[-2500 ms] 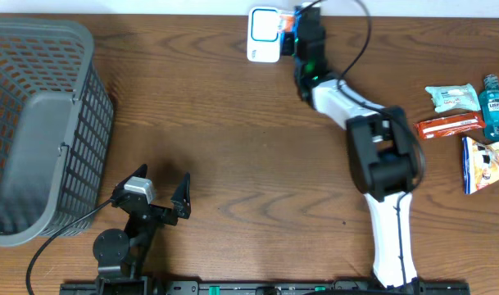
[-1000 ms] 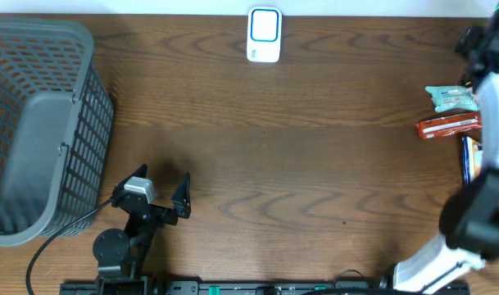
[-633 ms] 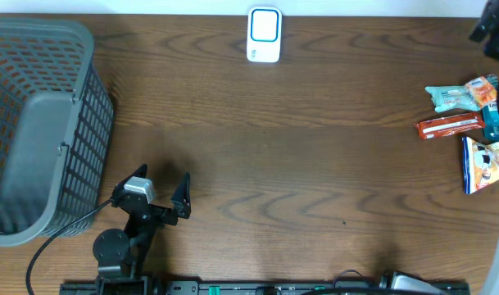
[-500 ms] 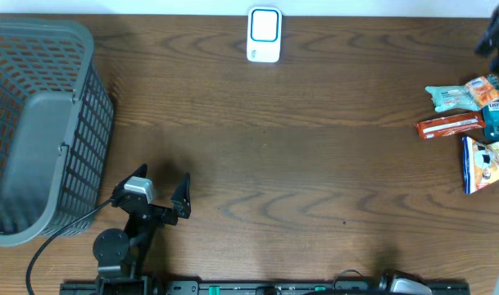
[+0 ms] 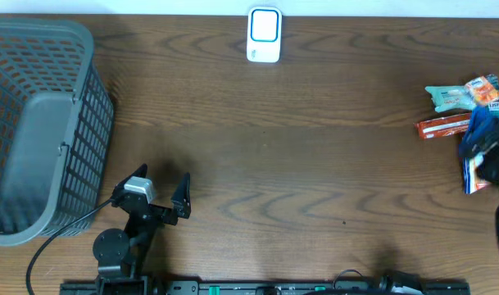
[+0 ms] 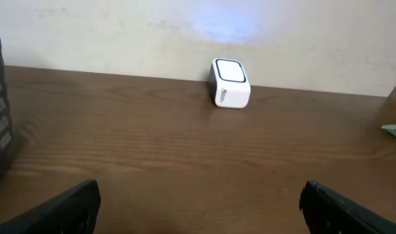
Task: Scan the item barcode
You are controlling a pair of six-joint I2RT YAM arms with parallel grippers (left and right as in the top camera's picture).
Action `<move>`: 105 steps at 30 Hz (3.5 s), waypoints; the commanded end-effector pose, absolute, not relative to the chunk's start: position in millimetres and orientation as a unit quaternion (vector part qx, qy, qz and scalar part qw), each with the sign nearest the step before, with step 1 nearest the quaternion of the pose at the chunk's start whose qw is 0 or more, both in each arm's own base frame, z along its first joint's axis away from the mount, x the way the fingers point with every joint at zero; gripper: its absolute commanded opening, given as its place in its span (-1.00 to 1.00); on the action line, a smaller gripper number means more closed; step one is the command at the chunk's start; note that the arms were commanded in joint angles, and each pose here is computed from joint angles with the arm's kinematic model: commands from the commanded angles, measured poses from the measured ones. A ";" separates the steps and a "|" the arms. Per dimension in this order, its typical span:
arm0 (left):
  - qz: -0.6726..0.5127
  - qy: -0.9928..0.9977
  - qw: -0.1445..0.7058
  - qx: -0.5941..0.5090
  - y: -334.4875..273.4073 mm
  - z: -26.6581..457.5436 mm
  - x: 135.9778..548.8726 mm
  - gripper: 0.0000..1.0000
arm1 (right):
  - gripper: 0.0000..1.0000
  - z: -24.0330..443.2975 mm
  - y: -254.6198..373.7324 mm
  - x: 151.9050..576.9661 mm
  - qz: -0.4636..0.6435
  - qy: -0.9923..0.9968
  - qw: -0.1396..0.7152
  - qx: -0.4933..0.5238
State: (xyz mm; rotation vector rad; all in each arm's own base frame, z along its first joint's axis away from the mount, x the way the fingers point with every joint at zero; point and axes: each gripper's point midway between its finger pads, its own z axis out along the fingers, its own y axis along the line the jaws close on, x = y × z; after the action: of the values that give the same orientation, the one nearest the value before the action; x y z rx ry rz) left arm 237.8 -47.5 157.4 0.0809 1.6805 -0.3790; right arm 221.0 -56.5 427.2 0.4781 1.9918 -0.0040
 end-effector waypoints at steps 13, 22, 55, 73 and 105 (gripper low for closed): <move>-0.174 0.752 0.634 0.036 -50.0 141.1 237.2 0.96 | 0.98 380.4 -34.9 137.5 -0.007 0.871 0.446 0.207; -0.174 0.752 0.634 0.036 -49.9 141.1 237.3 0.96 | 0.99 392.7 -13.9 99.6 0.020 0.797 0.587 0.139; -0.174 0.752 0.634 0.036 -50.0 141.1 237.2 0.96 | 0.98 246.0 -3.2 234.6 0.073 0.637 0.764 0.075; -0.174 0.752 0.634 0.036 -50.0 141.1 237.2 0.96 | 0.99 158.9 -14.3 245.7 0.037 0.723 0.683 0.102; -0.122 0.748 0.651 0.042 -38.0 144.6 240.7 0.96 | 0.98 159.0 -15.0 245.7 0.036 0.722 0.683 0.104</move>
State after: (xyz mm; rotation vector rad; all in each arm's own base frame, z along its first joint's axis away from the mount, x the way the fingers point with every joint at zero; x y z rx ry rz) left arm 238.1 -46.7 157.7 0.1103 1.6751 -0.3445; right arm 246.1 -12.4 159.0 0.2339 1.6221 0.1016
